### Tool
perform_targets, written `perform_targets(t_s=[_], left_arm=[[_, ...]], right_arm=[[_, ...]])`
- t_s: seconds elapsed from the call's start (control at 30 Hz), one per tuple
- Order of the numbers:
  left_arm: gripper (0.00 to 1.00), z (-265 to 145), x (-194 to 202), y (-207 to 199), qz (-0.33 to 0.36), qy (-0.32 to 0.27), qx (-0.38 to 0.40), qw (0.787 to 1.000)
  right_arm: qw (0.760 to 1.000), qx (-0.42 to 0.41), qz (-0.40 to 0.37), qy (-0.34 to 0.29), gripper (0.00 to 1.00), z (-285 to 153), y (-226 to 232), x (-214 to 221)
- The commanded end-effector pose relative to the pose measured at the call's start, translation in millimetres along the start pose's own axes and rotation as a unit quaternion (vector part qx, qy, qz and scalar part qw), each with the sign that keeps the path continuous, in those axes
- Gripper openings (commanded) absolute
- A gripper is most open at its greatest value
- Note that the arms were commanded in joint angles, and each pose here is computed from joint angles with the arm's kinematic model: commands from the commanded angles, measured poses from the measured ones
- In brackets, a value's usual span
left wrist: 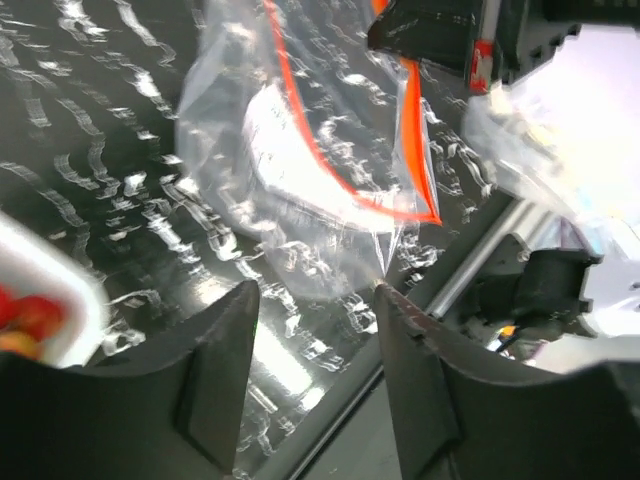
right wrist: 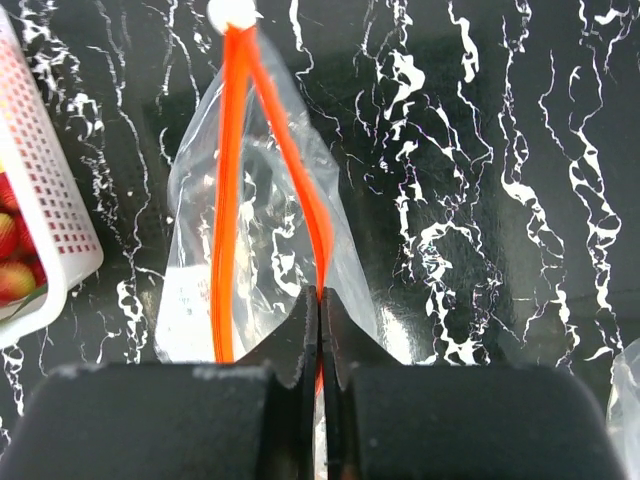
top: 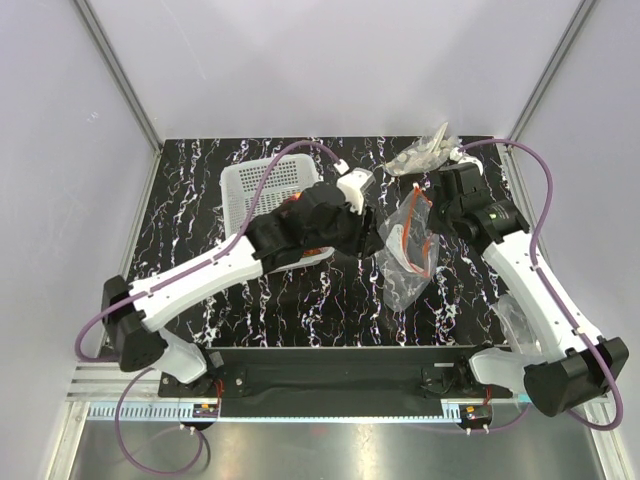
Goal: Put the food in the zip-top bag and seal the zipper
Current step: Pick up the zipper food storage bag at the center of the board, then adjust the zipper food storage bag at the center of the board.
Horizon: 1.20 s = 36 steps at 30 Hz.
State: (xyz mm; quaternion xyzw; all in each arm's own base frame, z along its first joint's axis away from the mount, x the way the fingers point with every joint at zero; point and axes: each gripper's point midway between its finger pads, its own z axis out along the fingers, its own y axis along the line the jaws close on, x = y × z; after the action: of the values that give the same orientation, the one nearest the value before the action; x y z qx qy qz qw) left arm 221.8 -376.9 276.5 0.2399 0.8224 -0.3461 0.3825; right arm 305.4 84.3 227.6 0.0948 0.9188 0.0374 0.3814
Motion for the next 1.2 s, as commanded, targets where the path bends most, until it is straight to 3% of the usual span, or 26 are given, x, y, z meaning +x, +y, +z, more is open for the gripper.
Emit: perform_targets(t_s=[0.0,0.23,0.43,0.73,1.17], left_arm=[[0.52,5.4,-46.0,-42.9,-0.037,-0.058,0.086,0.994],[0.33,42.5,-47.9,-57.4,-0.086,-0.037,0.114,0.989],[0.38,73.0,-53.1,-60.0,-0.110,-0.033,0.111,0.987],[0.44,115.9,-41.2,-20.1,-0.110,-0.019,0.025,0.993],[0.55,91.0,-56.0,-7.7,-0.092,-0.054,0.002,0.994]], right_arm=[[0.999,-0.023,-0.012,-0.026,0.00,-20.3,4.7,-10.9],[0.999,-0.025,-0.010,-0.038,0.00,-26.8,3.1,-12.7],[0.999,-0.031,-0.010,-0.042,0.00,-27.1,6.4,-11.3],[0.998,-0.038,-0.010,-0.046,0.00,-30.1,10.1,-11.8],[0.999,-0.026,-0.012,-0.042,0.00,-21.6,7.3,-8.1]])
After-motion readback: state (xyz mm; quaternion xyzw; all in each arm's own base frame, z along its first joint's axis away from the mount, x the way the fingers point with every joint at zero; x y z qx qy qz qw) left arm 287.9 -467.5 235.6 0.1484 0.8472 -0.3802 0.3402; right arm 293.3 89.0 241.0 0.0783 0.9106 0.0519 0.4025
